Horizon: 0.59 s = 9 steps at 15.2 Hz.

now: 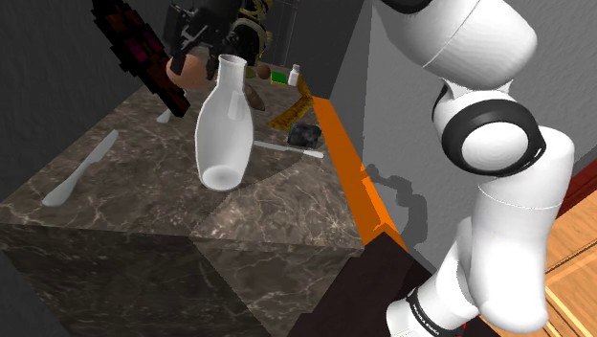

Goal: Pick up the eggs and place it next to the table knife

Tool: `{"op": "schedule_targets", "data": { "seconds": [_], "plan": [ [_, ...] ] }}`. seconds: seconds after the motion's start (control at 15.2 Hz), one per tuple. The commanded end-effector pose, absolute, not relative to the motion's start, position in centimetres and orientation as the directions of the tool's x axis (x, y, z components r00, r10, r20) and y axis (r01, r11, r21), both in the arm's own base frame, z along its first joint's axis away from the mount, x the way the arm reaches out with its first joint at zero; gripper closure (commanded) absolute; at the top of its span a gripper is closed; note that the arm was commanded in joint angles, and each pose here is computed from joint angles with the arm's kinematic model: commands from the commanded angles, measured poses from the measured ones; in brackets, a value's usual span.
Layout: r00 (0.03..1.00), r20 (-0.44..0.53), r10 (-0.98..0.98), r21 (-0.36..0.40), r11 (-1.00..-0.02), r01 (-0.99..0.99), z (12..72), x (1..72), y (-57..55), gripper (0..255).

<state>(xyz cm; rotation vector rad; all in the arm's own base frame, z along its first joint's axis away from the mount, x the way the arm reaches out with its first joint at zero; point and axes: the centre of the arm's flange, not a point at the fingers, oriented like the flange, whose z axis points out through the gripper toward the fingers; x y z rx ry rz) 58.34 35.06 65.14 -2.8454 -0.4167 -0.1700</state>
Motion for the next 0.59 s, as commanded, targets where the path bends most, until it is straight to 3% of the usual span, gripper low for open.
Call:
{"op": "schedule_targets", "data": {
  "seconds": [0.0, 0.53],
  "plan": [
    [0.952, 0.152, 0.264, -0.239, -0.925, 0.295, 65.2, 58.2, 38.1, 255],
    [0.952, 0.152, 0.264, -0.239, -0.925, 0.295, 60.9, 58.2, 38.1, 255]
  ]
}}
